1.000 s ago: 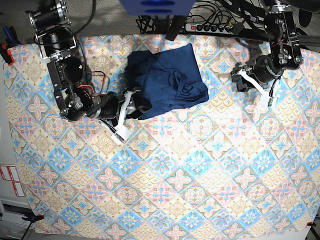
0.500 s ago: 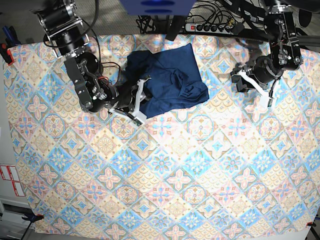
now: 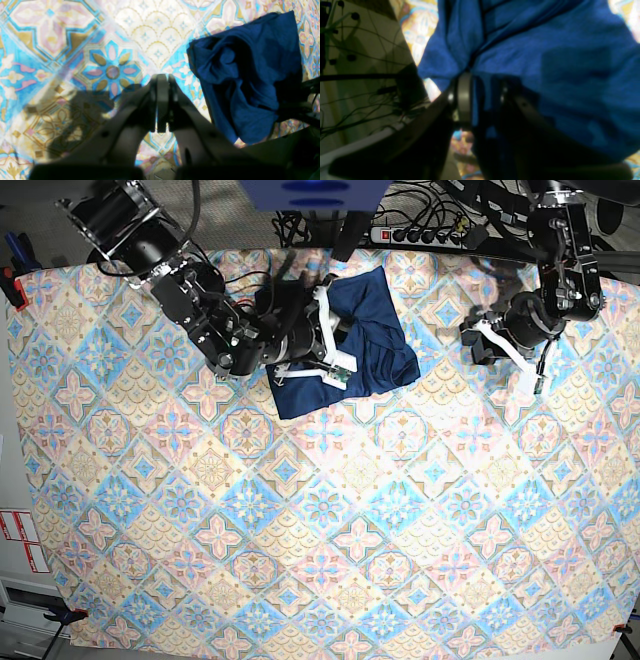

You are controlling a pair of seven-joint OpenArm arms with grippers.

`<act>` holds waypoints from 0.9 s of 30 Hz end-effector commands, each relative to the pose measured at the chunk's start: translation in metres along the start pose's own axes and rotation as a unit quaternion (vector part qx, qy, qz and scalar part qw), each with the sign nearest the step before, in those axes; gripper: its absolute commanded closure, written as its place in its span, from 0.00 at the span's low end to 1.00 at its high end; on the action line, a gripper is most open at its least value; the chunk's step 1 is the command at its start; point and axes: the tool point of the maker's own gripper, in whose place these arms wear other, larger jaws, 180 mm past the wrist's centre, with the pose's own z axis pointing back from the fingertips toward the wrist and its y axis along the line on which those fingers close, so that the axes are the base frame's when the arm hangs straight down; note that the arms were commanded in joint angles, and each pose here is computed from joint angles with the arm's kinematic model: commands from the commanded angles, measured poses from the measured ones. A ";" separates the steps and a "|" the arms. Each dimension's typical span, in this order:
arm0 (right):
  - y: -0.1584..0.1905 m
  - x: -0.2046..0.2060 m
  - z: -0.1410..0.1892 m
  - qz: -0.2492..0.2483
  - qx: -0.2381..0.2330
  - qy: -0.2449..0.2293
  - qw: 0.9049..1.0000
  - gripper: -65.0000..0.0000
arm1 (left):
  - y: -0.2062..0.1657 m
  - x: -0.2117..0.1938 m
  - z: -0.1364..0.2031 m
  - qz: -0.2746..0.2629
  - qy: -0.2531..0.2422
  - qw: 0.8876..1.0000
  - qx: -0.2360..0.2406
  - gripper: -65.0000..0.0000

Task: Fold the T-shirt properly
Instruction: 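Grasp the folded bundle's sides with both grippers and square it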

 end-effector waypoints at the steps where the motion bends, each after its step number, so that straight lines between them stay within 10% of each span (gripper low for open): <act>1: 0.000 0.015 0.005 0.010 0.000 -0.022 1.000 0.80 | 0.000 0.011 0.004 -0.009 -0.017 1.000 -0.001 1.00; 8: -0.012 -0.006 0.011 0.007 -0.013 0.015 1.000 0.80 | -0.007 0.018 0.007 -0.021 -0.026 0.999 -0.006 1.00; 18: -0.096 0.001 0.069 -0.108 -0.122 -0.083 0.983 0.80 | -0.045 0.062 0.004 -0.029 -0.091 0.995 -0.043 1.00; 27: -0.075 -0.042 0.038 -0.141 -0.085 -0.026 0.986 0.80 | -0.122 0.063 -0.052 -0.042 -0.051 0.987 -0.144 1.00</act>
